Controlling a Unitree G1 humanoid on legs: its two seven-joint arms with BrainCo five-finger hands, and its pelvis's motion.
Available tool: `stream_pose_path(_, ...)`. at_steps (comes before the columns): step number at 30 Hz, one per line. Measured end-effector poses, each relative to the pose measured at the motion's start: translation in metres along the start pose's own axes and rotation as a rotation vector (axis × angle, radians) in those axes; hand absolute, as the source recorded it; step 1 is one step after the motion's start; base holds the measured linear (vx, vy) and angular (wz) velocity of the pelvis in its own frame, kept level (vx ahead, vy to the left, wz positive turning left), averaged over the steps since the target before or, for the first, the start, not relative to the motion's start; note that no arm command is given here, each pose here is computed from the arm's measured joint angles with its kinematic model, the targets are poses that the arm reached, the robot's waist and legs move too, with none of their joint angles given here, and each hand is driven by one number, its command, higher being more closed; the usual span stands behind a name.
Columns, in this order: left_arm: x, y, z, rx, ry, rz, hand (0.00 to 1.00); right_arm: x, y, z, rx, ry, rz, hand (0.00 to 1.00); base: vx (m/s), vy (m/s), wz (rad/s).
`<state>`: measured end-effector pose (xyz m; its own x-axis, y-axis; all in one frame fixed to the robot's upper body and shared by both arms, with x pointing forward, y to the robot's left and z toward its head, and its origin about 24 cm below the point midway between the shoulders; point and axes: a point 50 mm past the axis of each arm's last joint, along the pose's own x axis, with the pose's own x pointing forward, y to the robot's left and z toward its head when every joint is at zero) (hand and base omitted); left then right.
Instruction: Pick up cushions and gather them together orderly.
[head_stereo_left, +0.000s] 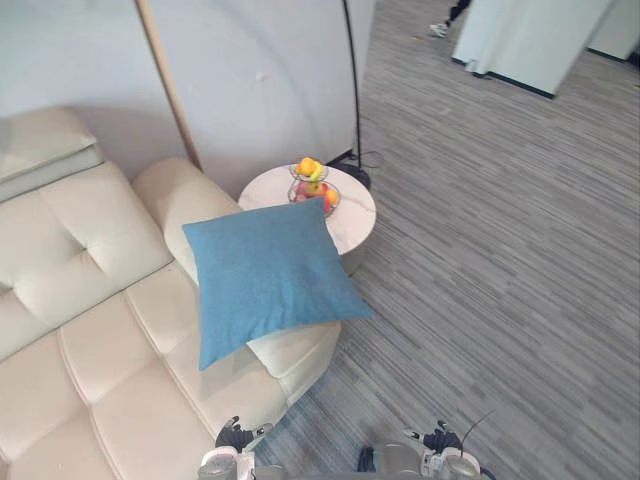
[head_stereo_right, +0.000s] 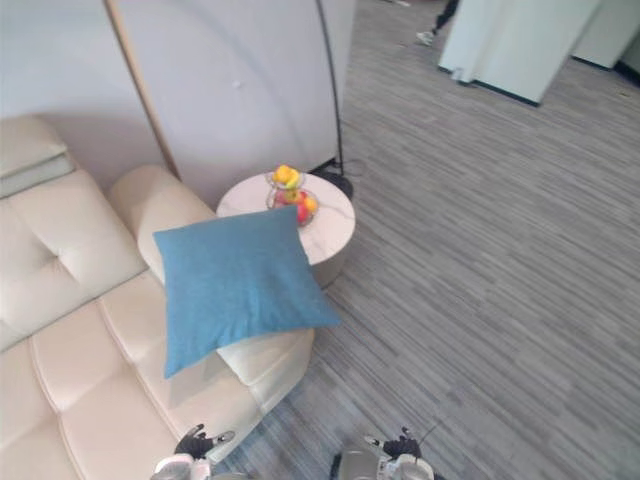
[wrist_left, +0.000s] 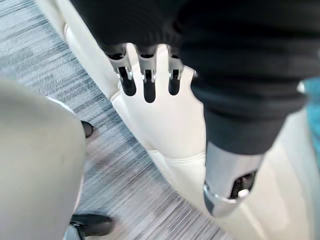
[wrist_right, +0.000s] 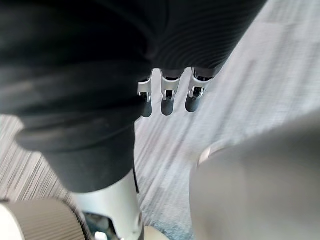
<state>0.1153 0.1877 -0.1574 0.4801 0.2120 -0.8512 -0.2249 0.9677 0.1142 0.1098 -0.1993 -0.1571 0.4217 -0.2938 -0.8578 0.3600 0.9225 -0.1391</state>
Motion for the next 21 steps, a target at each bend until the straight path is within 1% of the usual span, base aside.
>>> stream_pose_path(2,-0.001,-0.011,0.0,-0.019,-0.005,-0.023,0.0,0.001,-0.007,0.004,-0.016,-0.011,-0.016,0.0,0.28,-0.221,0.83)
stream_pose_path(4,-0.002,-0.015,0.002,-0.02,-0.017,-0.032,0.0,0.002,-0.01,0.005,-0.021,-0.007,-0.022,0.0,0.24,-0.209,0.7)
stream_pose_path(8,-0.001,-0.016,0.009,-0.02,-0.041,-0.034,0.0,0.001,-0.004,0.003,-0.008,-0.001,-0.009,0.0,0.12,-0.088,0.47)
stream_pose_path(13,0.0,-0.013,0.011,0.002,-0.049,-0.031,0.0,0.001,0.001,0.003,0.046,-0.006,0.0,0.0,0.04,0.026,0.25)
stream_pose_path(15,0.0,-0.009,0.011,0.001,-0.047,-0.02,0.0,0.001,0.001,0.007,0.066,-0.019,-0.003,0.0,0.0,0.05,0.15)
stream_pose_path(18,0.001,0.003,0.01,-0.012,-0.046,0.022,0.0,0.003,-0.008,0.023,0.108,-0.072,-0.033,0.0,-0.02,0.06,0.12)
stream_pose_path(21,0.001,0.022,0.014,-0.039,-0.069,0.076,0.0,0.004,-0.024,0.052,0.113,-0.191,-0.078,0.0,-0.08,0.048,0.05)
